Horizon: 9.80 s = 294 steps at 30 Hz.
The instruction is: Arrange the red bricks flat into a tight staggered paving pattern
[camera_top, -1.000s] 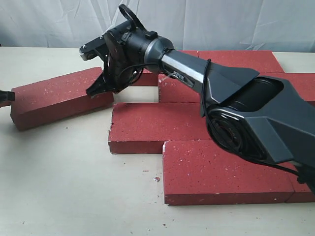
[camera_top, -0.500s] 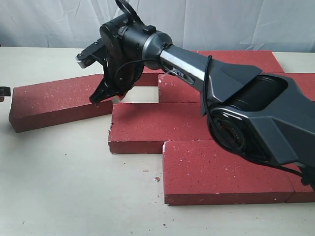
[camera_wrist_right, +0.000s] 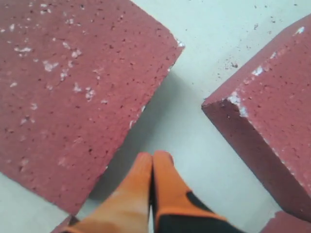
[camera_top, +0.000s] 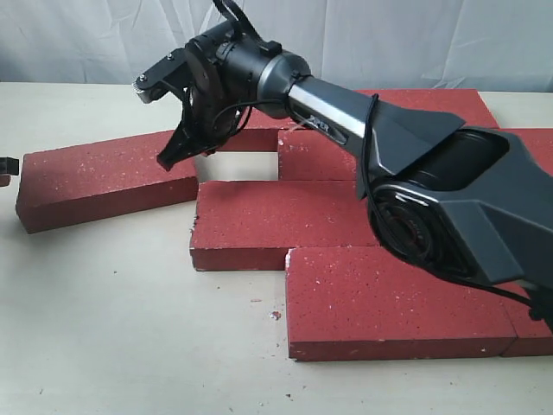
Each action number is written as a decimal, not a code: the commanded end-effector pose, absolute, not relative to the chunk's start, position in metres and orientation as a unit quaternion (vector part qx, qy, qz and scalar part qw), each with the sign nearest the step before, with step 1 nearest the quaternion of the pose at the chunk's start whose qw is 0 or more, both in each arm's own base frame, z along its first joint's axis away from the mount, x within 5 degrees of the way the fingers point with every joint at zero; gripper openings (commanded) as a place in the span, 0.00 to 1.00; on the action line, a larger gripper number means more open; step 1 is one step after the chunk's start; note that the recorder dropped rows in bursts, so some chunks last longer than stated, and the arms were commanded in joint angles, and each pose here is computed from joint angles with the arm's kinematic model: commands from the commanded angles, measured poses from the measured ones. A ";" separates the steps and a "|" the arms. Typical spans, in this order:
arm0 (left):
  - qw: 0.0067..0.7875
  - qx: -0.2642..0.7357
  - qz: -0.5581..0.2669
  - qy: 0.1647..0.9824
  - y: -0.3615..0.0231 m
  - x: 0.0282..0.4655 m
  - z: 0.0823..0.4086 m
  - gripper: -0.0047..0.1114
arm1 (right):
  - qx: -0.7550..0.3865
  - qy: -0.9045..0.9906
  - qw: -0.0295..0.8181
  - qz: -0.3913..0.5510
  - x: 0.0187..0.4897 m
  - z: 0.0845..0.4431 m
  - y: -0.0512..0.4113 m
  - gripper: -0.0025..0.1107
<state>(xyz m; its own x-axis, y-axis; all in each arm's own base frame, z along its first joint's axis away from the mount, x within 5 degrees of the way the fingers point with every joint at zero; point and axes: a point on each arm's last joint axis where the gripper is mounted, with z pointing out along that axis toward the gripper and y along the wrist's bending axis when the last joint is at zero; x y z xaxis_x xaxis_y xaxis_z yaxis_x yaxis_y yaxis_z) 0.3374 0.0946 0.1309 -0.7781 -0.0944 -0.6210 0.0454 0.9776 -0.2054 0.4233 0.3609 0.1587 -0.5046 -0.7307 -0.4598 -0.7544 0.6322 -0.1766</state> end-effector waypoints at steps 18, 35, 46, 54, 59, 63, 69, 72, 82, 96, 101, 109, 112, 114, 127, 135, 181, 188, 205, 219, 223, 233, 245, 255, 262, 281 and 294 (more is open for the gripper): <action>0.380 -0.030 -0.180 0.907 0.086 0.352 0.129 0.04 | -0.397 0.878 0.258 0.064 0.432 0.159 0.354 0.01; 0.419 0.019 -0.187 0.889 0.085 0.365 0.122 0.04 | -0.408 0.890 0.199 0.044 0.425 0.153 0.347 0.01; 0.411 -0.013 -0.108 0.905 0.100 0.360 0.143 0.04 | -0.419 0.885 0.202 -0.009 0.427 0.166 0.337 0.01; 0.399 -0.023 -0.074 0.914 0.105 0.358 0.142 0.04 | -0.436 0.878 0.194 -0.018 0.415 0.213 0.326 0.01; 0.406 -0.048 -0.083 0.909 0.105 0.360 0.143 0.04 | -0.438 0.879 0.190 -0.005 0.403 0.233 0.319 0.01; 0.409 -0.043 -0.087 0.908 0.105 0.363 0.139 0.04 | -0.461 0.871 0.165 0.023 0.383 0.246 0.311 0.01; 0.404 -0.043 -0.096 0.909 0.105 0.372 0.129 0.04 | -0.485 0.862 0.139 0.041 0.341 0.253 0.283 0.01; 0.397 -0.044 -0.078 0.914 0.102 0.379 0.126 0.04 | -0.498 0.848 0.174 0.045 0.321 0.255 0.267 0.01; 0.395 -0.055 0.034 0.916 0.070 0.414 0.143 0.04 | -0.556 0.781 0.285 -0.017 0.269 0.261 0.213 0.01; 0.371 -0.015 0.109 0.922 0.061 0.414 0.139 0.04 | -0.546 0.775 0.317 -0.007 0.270 0.268 0.215 0.01; 0.396 0.075 0.080 0.912 0.049 0.420 0.148 0.04 | -0.546 0.775 0.319 -0.006 0.270 0.268 0.215 0.01; 0.480 0.195 -0.078 0.852 0.015 0.411 0.205 0.04 | -0.544 0.772 0.328 -0.005 0.271 0.269 0.216 0.01; 0.435 0.308 -0.143 0.834 0.010 0.396 0.217 0.04 | -0.544 0.772 0.328 -0.005 0.271 0.269 0.216 0.01; 0.362 0.336 -0.170 0.853 0.015 0.389 0.221 0.04 | -0.543 0.773 0.328 -0.004 0.271 0.269 0.216 0.01; 0.221 -0.028 -0.055 0.973 0.079 0.421 0.154 0.04 | -0.538 0.774 0.334 0.006 0.280 0.254 0.224 0.01; 0.233 -0.018 -0.101 0.967 0.063 0.438 0.136 0.04 | -0.535 0.770 0.348 0.009 0.283 0.253 0.227 0.01; 0.199 -0.046 -0.058 0.977 0.068 0.406 0.157 0.04 | -0.531 0.765 0.364 0.012 0.284 0.255 0.229 0.01; 0.189 -0.020 -0.071 0.979 0.039 0.413 0.141 0.04 | -0.531 0.764 0.366 0.012 0.284 0.256 0.229 0.01; 0.193 0.002 -0.095 0.977 0.000 0.418 0.136 0.04 | -0.527 0.765 0.371 0.017 0.285 0.256 0.230 0.01; 0.190 0.040 -0.076 0.978 -0.007 0.417 0.135 0.04 | -0.521 0.776 0.356 -0.008 0.290 0.257 0.216 0.01; 0.190 0.058 -0.059 0.978 -0.005 0.417 0.136 0.04 | -0.440 0.830 0.341 -0.023 0.307 0.265 0.175 0.01; 0.198 0.023 -0.084 0.976 -0.009 0.418 0.137 0.04 | -0.283 0.900 0.331 -0.033 0.337 0.266 0.096 0.01; 0.194 0.021 -0.103 0.975 -0.022 0.417 0.138 0.04 | -0.277 0.898 0.341 -0.028 0.339 0.266 0.096 0.01; 0.200 0.057 -0.107 0.972 -0.051 0.417 0.138 0.04 | -0.272 0.899 0.342 -0.022 0.339 0.267 0.097 0.01; 0.204 0.068 -0.106 0.971 -0.059 0.416 0.138 0.04 | -0.271 0.899 0.343 -0.020 0.339 0.267 0.097 0.01; 0.216 0.152 -0.022 0.964 -0.044 0.419 0.137 0.04 | -0.264 0.898 0.351 -0.011 0.339 0.268 0.099 0.01; 0.132 0.135 0.008 0.982 -0.002 0.395 0.185 0.04 | -0.229 0.886 0.401 0.024 0.345 0.275 0.105 0.01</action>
